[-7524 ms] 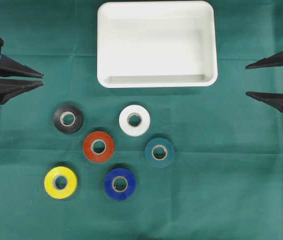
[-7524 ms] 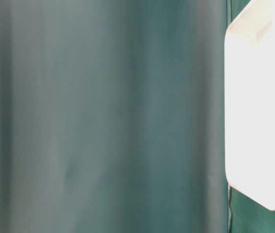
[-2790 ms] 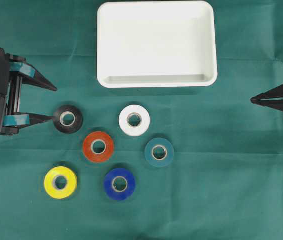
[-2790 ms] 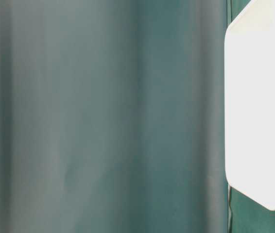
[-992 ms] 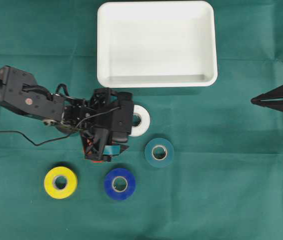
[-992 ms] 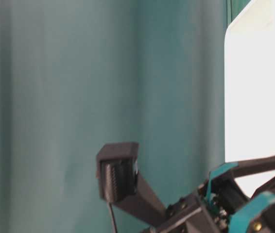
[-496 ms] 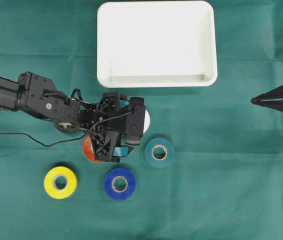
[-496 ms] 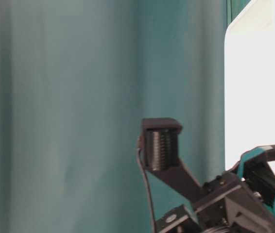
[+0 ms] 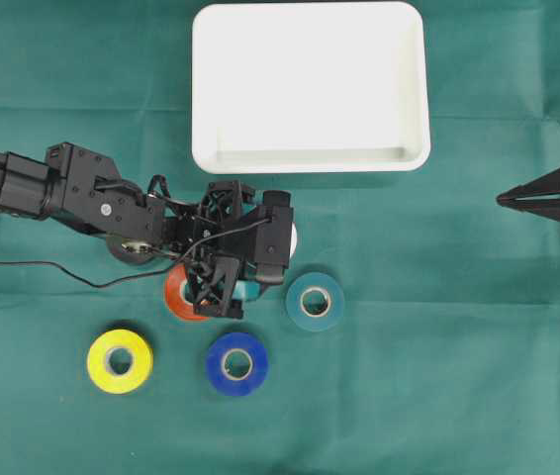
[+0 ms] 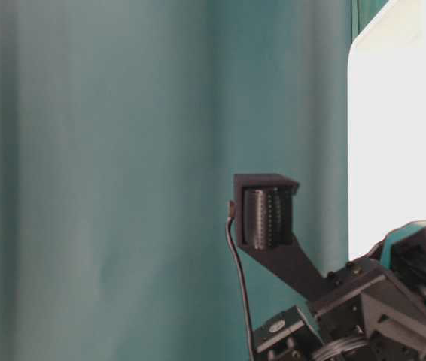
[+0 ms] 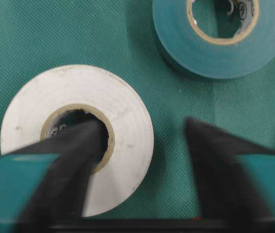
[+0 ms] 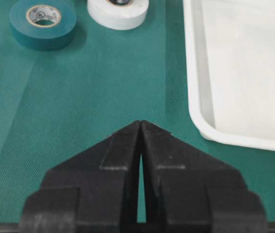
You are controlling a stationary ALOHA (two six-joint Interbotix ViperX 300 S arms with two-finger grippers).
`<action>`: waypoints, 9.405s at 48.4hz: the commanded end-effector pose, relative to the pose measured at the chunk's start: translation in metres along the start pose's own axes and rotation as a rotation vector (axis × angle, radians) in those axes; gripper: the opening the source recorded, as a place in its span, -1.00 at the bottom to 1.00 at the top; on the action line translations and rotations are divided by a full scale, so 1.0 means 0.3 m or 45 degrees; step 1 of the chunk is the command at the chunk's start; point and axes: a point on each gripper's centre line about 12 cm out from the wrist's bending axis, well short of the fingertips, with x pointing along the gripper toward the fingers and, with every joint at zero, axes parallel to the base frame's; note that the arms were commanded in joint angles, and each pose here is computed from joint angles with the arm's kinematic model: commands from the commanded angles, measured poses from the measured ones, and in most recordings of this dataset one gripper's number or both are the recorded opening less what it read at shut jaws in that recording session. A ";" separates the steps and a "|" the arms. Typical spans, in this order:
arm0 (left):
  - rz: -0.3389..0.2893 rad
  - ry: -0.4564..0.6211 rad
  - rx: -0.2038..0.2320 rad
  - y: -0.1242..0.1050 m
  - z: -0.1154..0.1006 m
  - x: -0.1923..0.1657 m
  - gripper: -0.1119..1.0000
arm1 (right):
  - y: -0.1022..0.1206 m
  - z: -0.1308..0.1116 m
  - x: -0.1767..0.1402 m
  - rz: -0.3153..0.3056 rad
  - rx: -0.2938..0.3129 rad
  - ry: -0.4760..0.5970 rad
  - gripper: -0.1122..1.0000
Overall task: Put the tape into the white case with the left arm.
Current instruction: 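Lower the left gripper into the white roll's hole and close, then lift the white roll and carry it into the white tray, then release the white roll in the tray's upper-left corner, then withdraw the left gripper and move it toward the blue roll, then insert the left gripper into the blue roll's hole and close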
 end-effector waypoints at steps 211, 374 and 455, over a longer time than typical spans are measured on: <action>0.271 -0.063 0.098 0.387 0.071 -0.409 0.94 | 0.000 0.010 0.002 0.000 -0.010 -0.020 -0.97; -0.170 -0.041 0.317 -0.279 0.067 -0.187 0.93 | 0.000 0.012 0.003 0.000 0.000 -0.020 -0.97; -0.156 -0.030 0.317 -0.267 0.052 -0.101 -0.37 | 0.000 0.010 0.003 0.001 0.002 -0.018 -0.97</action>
